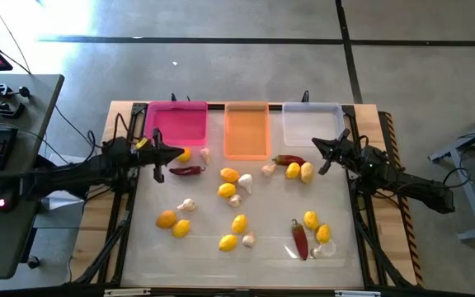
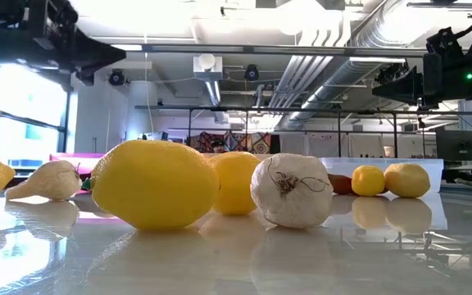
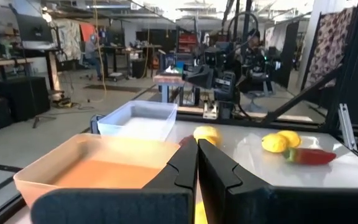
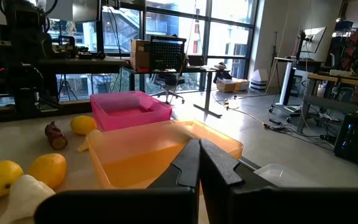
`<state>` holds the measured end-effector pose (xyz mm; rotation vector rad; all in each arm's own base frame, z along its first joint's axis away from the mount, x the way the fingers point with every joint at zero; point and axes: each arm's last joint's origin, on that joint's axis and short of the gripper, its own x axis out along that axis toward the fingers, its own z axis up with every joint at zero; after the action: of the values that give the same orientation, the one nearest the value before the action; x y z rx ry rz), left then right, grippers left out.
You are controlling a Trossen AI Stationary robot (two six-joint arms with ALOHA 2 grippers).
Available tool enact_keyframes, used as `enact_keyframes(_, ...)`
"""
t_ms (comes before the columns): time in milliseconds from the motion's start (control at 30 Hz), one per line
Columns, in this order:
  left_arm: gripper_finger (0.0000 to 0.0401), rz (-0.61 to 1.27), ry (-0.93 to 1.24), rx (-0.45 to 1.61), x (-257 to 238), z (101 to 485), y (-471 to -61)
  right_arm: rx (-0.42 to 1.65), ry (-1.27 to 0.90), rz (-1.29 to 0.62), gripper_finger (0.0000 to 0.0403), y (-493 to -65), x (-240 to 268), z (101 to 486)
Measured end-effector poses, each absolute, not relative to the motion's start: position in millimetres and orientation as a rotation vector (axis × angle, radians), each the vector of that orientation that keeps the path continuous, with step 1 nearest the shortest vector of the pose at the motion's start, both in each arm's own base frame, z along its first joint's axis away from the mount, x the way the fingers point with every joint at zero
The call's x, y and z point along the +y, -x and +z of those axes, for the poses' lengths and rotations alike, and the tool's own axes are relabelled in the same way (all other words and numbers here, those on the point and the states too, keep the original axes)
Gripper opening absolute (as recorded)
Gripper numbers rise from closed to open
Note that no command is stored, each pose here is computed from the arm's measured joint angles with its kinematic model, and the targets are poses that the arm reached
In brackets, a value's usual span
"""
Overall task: Sort produce into baskets
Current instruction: Put the red chili pepper into the pink bin
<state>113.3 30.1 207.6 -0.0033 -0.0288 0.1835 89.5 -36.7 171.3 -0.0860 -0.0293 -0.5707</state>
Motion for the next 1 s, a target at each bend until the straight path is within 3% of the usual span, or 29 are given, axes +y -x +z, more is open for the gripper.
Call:
enact_keyframes(233,0.0000,0.142,-0.104,0.053,35,230,-133,-0.029,0.086,-0.571,0.0000,-89,-37,171)
enact_keyframes(700,0.0000,0.115,-0.044,0.320,49,237,-188,-0.029,0.086,-0.571,0.0000,-89,-37,171)
enact_keyframes(1000,0.0000,0.022,-0.022,0.504,36,261,-210,-0.029,0.086,-0.571,0.0000,-89,-37,171)
